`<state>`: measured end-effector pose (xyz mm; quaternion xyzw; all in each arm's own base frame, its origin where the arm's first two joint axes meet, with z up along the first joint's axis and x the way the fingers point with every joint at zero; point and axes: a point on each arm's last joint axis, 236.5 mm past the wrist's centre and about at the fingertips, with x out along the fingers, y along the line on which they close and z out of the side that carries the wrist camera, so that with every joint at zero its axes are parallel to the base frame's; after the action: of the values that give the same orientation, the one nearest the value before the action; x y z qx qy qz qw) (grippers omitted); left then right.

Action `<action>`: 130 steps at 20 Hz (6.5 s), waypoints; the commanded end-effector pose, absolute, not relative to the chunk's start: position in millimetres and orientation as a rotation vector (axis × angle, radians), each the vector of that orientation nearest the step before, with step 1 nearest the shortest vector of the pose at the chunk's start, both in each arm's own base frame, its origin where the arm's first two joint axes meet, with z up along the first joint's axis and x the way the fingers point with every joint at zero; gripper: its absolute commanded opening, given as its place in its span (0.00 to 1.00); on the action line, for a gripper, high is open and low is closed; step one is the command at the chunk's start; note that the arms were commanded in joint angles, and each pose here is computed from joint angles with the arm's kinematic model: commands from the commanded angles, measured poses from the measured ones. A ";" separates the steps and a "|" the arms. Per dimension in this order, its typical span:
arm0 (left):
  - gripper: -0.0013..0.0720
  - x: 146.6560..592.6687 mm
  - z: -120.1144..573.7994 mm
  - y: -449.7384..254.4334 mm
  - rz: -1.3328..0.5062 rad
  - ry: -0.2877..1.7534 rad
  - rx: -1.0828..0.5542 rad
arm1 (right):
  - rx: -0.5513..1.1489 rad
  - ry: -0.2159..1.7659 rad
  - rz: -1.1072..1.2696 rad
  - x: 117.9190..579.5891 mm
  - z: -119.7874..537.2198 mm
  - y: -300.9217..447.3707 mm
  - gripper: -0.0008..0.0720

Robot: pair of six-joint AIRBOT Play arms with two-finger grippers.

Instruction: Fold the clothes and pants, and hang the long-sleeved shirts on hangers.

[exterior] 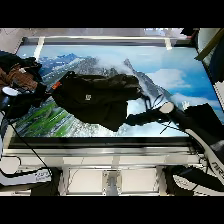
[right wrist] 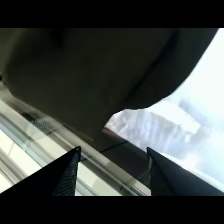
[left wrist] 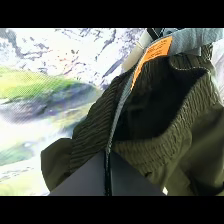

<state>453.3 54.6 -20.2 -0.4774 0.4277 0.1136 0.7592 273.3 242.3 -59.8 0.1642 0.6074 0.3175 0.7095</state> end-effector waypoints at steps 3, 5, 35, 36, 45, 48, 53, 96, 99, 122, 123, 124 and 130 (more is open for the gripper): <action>0.05 453.2 -19.5 54.9 0.245 0.931 -1.039 | 0.444 1.342 0.737 274.9 -84.1 282.5 0.67; 0.05 453.2 -19.5 54.9 0.245 0.931 -1.039 | 0.462 1.302 0.762 281.7 -76.5 288.8 0.67; 0.05 279.4 -70.3 43.7 0.335 1.361 -0.718 | 0.136 1.205 0.483 370.0 0.6 129.8 0.02; 0.05 266.0 -76.4 45.6 0.364 1.377 -0.718 | 0.124 1.214 0.473 371.8 -5.9 126.8 0.02; 0.05 253.9 -67.0 39.7 0.364 1.324 -0.761 | 0.168 1.339 0.470 368.3 -53.0 130.3 0.05; 0.70 273.4 -49.8 18.8 0.280 1.245 -0.865 | 0.169 1.285 0.488 374.7 -28.1 134.5 0.49; 0.88 283.1 0.6 2.5 0.182 1.082 -0.887 | -0.016 1.073 0.425 390.2 60.1 99.4 0.49; 0.67 276.5 -85.4 -14.7 0.343 0.855 -1.221 | 0.525 0.861 0.321 349.9 44.5 85.7 0.49; 0.67 277.7 -91.2 -9.2 0.370 0.851 -1.220 | 0.525 0.861 0.321 349.9 44.5 85.7 0.49; 0.05 291.9 -89.6 -3.7 0.373 0.797 -1.258 | 0.919 1.021 0.271 293.1 -35.7 126.0 0.49; 0.05 291.9 -89.6 -3.7 0.373 0.797 -1.258 | 0.979 1.025 0.298 285.3 -39.1 137.5 0.49; 0.05 292.0 -89.5 -3.5 0.374 0.796 -1.257 | 0.998 1.019 0.333 279.9 -40.0 146.7 0.49; 0.05 291.6 -89.7 -4.4 0.372 0.800 -1.258 | 1.114 1.069 0.358 280.5 -59.5 185.9 0.87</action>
<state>291.5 -4.2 -90.1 -0.5692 0.3617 0.1690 0.7188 281.8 167.8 -47.7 0.4618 0.4732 0.1667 0.7314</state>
